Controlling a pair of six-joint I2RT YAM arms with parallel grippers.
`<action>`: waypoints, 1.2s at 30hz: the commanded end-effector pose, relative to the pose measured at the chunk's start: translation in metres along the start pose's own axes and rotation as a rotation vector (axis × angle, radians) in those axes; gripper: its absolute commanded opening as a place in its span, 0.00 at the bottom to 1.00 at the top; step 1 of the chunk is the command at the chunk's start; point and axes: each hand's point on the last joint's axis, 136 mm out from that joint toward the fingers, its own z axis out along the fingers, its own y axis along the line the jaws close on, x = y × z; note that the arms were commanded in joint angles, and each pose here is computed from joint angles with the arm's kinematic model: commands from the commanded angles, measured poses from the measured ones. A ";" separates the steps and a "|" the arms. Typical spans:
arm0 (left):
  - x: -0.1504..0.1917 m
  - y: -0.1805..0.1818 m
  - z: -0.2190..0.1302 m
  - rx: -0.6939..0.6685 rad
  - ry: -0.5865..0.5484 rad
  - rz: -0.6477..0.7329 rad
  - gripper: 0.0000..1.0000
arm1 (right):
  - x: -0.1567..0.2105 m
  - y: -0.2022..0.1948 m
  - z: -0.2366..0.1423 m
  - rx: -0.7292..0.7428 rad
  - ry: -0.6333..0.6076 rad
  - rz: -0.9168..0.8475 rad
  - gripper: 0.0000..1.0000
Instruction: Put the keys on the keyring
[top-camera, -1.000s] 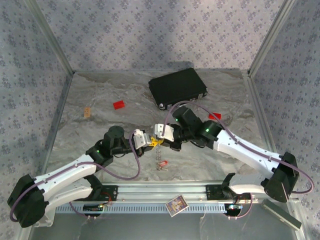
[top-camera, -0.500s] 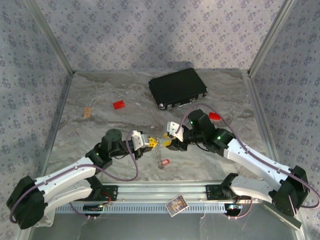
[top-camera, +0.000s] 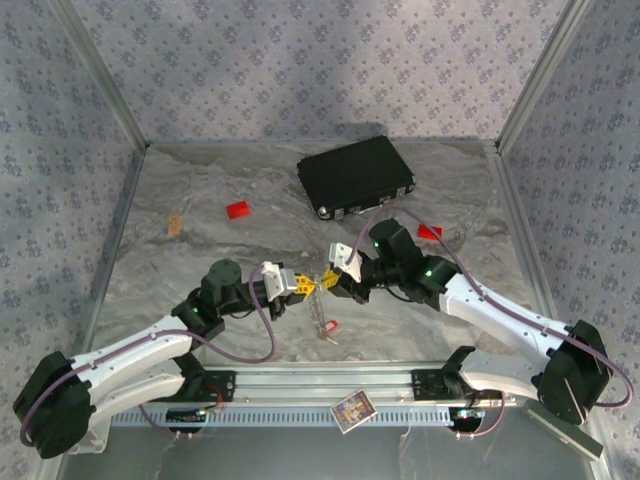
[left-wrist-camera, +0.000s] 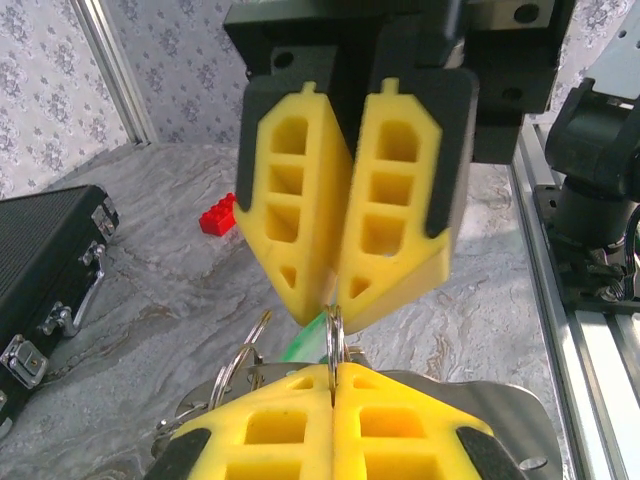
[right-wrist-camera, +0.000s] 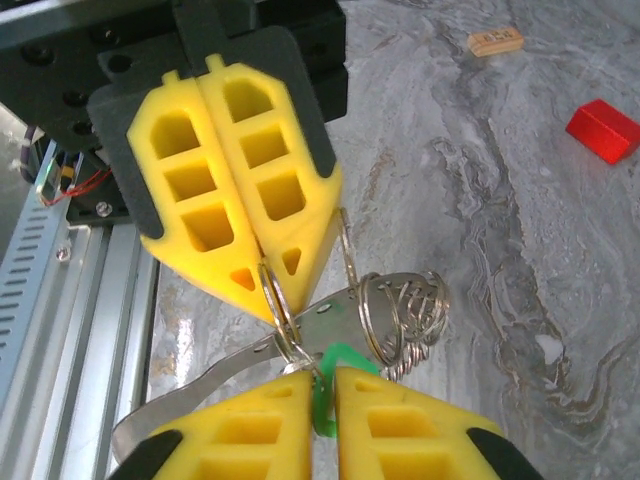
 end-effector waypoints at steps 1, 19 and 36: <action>-0.022 -0.003 -0.002 0.020 -0.076 0.031 0.00 | -0.004 0.003 -0.002 -0.021 -0.001 0.001 0.07; -0.024 -0.005 0.000 0.030 -0.073 0.081 0.00 | -0.003 0.008 0.001 -0.047 0.059 -0.017 0.14; -0.026 -0.009 0.000 0.051 -0.090 0.075 0.00 | -0.010 0.014 -0.005 -0.038 -0.015 -0.048 0.24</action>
